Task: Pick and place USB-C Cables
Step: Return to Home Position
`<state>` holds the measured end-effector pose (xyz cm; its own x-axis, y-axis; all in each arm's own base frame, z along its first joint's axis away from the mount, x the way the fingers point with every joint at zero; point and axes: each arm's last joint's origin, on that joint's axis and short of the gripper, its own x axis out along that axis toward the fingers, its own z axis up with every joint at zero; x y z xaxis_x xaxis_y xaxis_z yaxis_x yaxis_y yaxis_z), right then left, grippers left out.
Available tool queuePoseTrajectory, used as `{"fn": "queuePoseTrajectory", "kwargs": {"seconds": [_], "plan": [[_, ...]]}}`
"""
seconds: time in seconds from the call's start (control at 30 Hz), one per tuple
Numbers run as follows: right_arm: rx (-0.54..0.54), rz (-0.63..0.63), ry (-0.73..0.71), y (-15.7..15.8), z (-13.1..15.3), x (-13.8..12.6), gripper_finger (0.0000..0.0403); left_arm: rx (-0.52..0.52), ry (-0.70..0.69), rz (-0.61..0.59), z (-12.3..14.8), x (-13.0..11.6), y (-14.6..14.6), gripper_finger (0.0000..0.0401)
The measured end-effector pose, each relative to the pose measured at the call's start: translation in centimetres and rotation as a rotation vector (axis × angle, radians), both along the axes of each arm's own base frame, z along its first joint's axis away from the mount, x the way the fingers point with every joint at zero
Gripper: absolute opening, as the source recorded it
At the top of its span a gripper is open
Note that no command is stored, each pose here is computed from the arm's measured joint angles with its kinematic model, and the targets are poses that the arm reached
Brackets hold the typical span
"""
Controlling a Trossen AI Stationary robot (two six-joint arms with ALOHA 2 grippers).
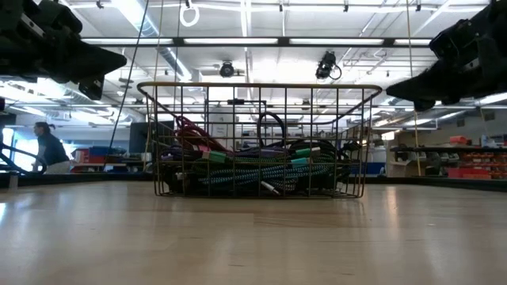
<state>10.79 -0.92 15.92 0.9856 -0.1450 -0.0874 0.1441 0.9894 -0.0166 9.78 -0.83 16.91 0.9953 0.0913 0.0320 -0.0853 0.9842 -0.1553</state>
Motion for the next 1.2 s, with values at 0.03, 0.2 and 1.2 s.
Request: {"fn": "queuePoseTrajectory", "kwargs": {"seconds": [0.03, 0.2, 1.2], "plan": [[0.001, 0.001, 0.013, 0.00, -0.12, -0.01, 0.0025, -0.002, 0.000, -0.001, 0.00, 0.00, 0.00, 0.0023], [0.027, 0.008, 0.037, 0.04, -0.39, -0.04, 0.0025, -0.024, -0.001, -0.005, -0.02, 0.00, -0.02, 0.0023], [0.047, 0.023, 0.023, 0.09, -0.28, -0.02, 0.0025, -0.030, -0.040, -0.006, 0.32, -0.01, -0.02, 0.0023]]}}
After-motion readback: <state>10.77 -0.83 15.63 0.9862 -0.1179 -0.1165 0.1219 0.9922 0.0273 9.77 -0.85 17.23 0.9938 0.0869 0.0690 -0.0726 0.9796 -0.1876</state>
